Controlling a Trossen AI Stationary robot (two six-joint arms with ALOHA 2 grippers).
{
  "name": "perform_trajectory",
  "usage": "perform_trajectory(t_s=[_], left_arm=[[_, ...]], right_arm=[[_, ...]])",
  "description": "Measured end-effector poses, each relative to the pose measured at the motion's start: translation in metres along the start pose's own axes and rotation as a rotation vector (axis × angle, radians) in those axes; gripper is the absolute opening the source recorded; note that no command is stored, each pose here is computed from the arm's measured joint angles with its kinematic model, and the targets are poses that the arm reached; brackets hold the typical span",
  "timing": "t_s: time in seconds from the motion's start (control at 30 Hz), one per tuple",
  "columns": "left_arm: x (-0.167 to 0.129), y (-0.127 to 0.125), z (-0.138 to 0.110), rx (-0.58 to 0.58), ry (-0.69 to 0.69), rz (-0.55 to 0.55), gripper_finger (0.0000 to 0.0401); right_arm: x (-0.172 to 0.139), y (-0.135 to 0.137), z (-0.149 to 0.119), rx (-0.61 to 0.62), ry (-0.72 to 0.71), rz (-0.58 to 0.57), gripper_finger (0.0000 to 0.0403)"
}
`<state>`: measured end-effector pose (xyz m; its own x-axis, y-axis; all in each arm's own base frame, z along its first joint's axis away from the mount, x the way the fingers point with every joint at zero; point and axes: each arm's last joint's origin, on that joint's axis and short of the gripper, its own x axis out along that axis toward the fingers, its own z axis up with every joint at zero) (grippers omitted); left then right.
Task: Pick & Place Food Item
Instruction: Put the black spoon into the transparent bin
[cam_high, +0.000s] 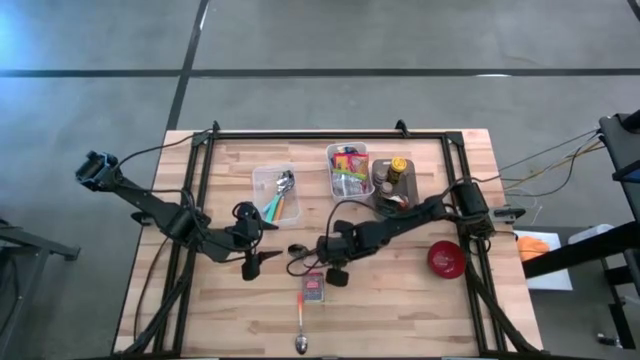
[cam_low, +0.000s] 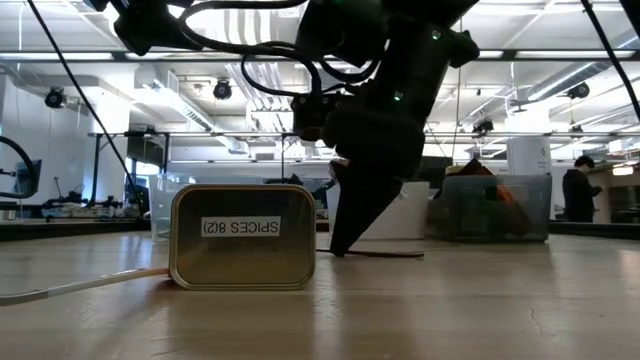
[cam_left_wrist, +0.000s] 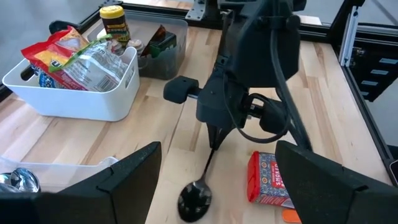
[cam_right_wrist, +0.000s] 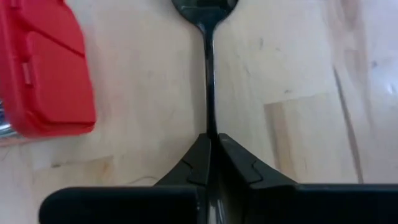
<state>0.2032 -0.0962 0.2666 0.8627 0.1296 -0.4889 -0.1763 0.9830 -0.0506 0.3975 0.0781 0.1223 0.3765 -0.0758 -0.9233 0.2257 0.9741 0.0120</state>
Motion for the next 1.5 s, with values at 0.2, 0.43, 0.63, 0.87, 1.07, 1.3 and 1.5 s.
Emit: perform_trajectory(t_s=[0.2, 0.43, 0.63, 0.87, 1.07, 1.3, 1.5], left_arm=[[0.000, 0.000, 0.001, -0.010, -0.008, 0.010, 0.0320], [0.000, 0.000, 0.001, -0.026, -0.009, 0.013, 0.0320], [0.000, 0.000, 0.001, -0.028, -0.009, 0.013, 0.0320], [0.000, 0.000, 0.001, -0.027, -0.009, 0.013, 0.0319], [0.000, 0.000, 0.001, -0.027, -0.007, 0.010, 0.0319], [0.000, 0.000, 0.000, -0.026, -0.005, 0.010, 0.0319], [0.000, 0.000, 0.000, -0.026, -0.005, 0.010, 0.0319]], right_arm=[[-0.010, -0.005, 0.000, 0.045, -0.036, -0.096, 0.0008], [-0.016, -0.011, -0.003, 0.062, -0.002, -0.173, 0.0004], [-0.018, -0.013, -0.008, 0.071, 0.056, -0.191, 0.0006], [-0.018, -0.013, -0.008, 0.051, 0.058, -0.182, 0.0008], [-0.019, -0.012, -0.007, 0.017, 0.074, -0.137, 0.0027], [-0.018, -0.013, -0.007, -0.004, 0.083, -0.134, 0.0133], [-0.020, -0.010, 0.002, 0.004, 0.015, -0.118, 0.0187]])
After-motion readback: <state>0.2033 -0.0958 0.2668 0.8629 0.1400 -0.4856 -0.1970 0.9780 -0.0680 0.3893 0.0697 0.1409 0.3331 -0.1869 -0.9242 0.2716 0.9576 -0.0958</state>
